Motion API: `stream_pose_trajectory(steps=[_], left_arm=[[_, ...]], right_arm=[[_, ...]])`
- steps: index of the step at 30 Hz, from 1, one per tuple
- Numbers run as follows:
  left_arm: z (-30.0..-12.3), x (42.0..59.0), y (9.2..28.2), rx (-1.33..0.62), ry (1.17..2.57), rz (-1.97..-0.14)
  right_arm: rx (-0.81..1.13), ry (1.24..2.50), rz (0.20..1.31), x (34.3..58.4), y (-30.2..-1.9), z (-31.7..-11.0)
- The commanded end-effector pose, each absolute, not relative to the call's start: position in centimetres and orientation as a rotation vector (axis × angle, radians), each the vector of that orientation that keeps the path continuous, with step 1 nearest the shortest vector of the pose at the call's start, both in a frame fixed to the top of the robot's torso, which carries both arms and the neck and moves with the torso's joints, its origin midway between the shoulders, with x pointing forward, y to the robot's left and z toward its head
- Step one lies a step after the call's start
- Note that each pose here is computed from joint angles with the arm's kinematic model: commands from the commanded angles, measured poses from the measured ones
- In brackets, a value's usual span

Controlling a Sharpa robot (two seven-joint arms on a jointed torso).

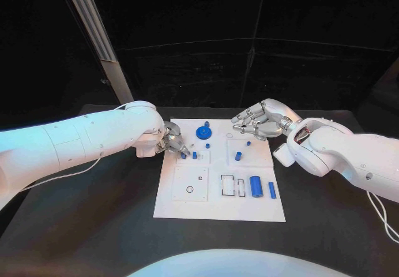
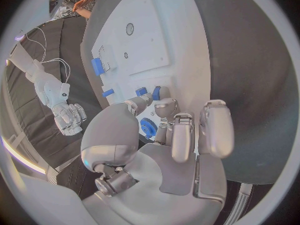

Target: Assemble the parts on the task board

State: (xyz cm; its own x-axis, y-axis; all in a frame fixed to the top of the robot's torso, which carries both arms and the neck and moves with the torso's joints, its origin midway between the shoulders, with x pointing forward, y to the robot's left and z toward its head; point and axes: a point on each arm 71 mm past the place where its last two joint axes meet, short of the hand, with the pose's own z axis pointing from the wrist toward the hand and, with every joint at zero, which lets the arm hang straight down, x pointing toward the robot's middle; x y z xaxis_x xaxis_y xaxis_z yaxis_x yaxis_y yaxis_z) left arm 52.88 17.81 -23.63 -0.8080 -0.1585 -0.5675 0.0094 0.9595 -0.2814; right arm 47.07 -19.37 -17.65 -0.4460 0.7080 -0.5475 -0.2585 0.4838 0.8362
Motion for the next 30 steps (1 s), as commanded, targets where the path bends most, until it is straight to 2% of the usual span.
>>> stream_pose_trajectory(steps=[1, 17, 25, 30], left_arm=[[-23.6, 52.9, 17.9, -0.112, 2.485, -0.345], [-23.2, 53.1, 18.3, -0.168, 2.396, -0.413], [-22.0, 53.2, 18.8, -0.272, 2.242, -0.657], [-20.8, 53.5, 17.9, -0.274, 2.115, -0.875]], right_arm=[[0.381, 1.69, 1.179, 47.0, -19.3, -17.5], [0.381, 1.69, 1.179, 47.0, -19.3, -17.5], [0.382, 1.689, 1.177, 47.0, -19.4, -17.5], [0.383, 1.688, 1.174, 47.1, -19.5, -17.5]])
